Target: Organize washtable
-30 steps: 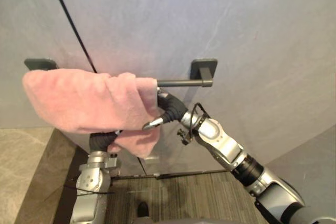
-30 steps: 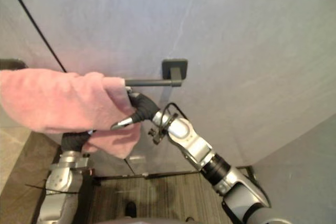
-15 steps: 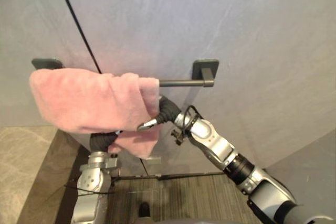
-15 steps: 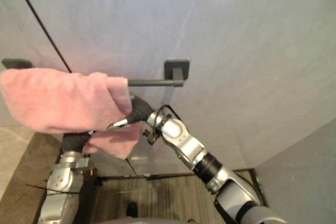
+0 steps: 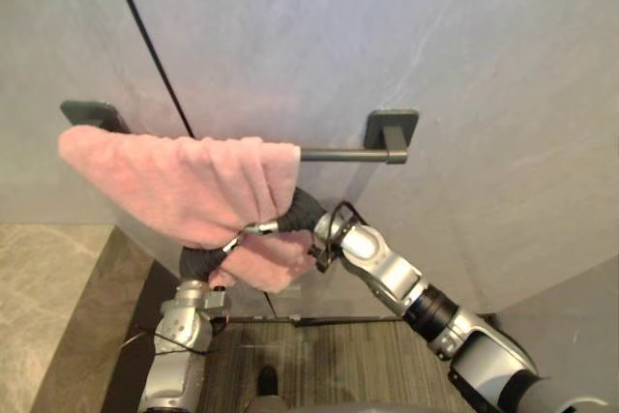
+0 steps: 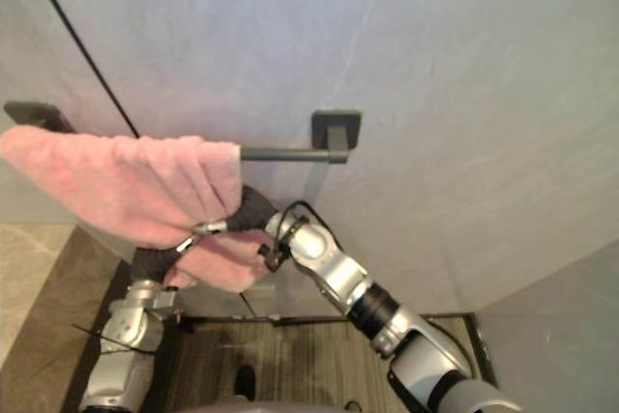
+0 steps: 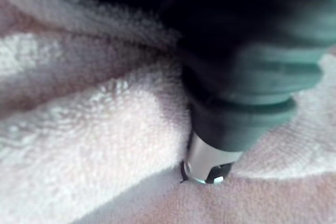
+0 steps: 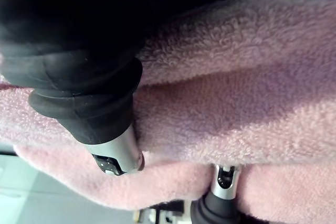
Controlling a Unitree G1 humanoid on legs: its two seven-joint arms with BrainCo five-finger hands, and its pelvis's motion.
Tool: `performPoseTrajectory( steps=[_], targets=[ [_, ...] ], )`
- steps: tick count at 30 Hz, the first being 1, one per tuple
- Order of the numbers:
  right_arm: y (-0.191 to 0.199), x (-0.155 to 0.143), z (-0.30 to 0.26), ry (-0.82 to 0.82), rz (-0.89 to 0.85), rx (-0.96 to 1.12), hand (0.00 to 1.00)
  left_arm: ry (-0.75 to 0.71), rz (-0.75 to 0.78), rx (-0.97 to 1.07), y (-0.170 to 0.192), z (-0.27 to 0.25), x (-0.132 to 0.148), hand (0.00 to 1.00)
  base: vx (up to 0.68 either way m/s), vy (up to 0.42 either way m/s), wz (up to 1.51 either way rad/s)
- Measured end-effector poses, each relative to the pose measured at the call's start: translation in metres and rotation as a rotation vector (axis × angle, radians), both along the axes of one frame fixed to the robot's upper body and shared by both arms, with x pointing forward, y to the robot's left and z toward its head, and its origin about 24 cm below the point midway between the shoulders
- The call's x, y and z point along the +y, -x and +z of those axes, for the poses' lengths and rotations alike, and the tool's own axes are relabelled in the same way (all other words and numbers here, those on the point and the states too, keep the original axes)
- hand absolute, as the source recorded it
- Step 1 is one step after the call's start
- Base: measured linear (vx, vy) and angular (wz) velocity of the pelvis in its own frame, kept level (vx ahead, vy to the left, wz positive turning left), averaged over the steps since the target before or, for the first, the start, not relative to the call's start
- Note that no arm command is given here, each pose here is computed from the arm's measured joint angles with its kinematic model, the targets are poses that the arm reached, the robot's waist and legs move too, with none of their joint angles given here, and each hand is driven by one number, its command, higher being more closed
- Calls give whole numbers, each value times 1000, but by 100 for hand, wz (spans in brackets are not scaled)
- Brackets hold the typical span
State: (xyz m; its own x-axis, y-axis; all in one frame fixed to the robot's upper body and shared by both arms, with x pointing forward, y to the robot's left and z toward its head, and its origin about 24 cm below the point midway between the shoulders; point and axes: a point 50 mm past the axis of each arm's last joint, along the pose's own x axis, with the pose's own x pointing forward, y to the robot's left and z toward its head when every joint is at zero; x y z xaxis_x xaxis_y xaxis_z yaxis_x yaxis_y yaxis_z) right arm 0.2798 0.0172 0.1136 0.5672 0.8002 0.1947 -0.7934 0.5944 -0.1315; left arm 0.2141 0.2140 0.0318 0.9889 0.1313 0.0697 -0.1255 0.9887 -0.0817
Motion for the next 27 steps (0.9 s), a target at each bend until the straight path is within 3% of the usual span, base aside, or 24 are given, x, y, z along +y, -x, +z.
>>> performPoseTrajectory(
  steps=[10, 21, 27],
  targets=[
    [0, -14, -8, -139, -121, 104, 100, -12, 8, -34, -12, 7, 2, 100, -23, 0, -3],
    [1, -68, 8, -410, -269, 144, 100, -24, 77, -300, -20, 67, 18, 100, -21, 4, -5],
    [3, -80, 7, -448, -285, 159, 100, -27, 75, -389, -16, 88, 18, 100, -3, 1, -1]
  ],
)
